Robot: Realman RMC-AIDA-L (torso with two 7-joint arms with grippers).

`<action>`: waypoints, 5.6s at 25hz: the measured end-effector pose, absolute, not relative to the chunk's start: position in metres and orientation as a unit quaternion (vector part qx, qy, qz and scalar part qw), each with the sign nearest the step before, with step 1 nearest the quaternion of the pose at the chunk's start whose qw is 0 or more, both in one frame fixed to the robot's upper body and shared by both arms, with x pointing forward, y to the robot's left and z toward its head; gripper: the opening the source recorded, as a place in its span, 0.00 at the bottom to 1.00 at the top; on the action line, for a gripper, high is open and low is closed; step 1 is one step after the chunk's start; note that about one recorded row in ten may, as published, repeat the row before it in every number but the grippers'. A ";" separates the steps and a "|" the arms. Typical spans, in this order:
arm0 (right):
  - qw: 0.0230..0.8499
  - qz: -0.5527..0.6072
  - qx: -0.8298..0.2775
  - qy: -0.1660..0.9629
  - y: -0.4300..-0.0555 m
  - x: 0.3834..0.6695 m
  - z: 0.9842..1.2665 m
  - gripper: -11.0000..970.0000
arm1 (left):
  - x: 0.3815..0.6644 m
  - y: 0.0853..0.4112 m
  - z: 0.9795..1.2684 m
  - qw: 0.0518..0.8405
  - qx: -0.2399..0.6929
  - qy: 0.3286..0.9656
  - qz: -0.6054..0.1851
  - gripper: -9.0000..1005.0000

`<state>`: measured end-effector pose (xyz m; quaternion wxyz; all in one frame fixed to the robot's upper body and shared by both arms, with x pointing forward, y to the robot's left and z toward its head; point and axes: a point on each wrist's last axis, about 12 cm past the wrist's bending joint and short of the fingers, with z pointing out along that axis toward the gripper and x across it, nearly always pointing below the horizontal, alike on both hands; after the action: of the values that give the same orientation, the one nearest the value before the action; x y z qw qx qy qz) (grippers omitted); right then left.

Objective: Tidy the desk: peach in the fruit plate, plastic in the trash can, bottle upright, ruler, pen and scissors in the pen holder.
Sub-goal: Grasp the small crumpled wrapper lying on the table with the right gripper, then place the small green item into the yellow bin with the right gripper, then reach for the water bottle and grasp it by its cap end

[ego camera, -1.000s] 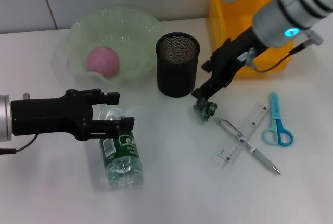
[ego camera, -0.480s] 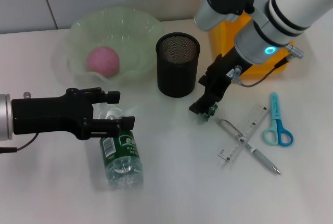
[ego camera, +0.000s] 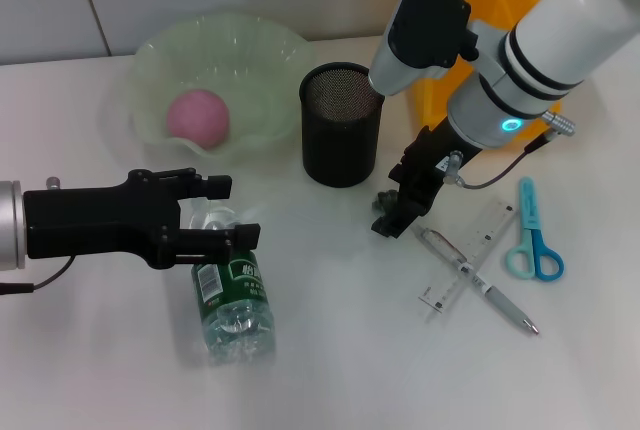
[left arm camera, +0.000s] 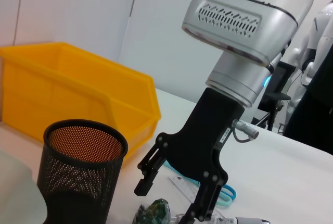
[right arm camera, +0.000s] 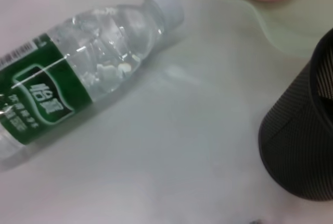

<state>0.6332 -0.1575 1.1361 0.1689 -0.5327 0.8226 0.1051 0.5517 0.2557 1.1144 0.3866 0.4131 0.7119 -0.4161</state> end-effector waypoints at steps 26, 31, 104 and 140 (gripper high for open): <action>0.170 0.090 -0.521 0.831 -0.162 0.636 1.126 0.80 | 0.554 0.256 1.116 0.388 0.416 0.712 -0.411 0.80; 0.169 0.091 -0.522 0.831 -0.161 0.636 1.125 0.80 | 0.555 0.256 1.117 0.388 0.417 0.712 -0.411 0.80; 0.492 0.089 -0.193 0.844 -0.267 0.672 1.152 0.38 | 0.556 0.259 1.117 0.388 0.416 0.714 -0.408 0.77; 0.541 0.383 -0.287 0.691 -0.277 0.606 1.184 0.83 | 0.553 0.261 1.115 0.386 0.415 0.717 -0.406 0.76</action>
<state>0.6062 -0.2768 1.1845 0.5411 -0.2872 0.6912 0.3833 0.5534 0.2614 1.1149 0.3858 0.4147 0.7170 -0.4062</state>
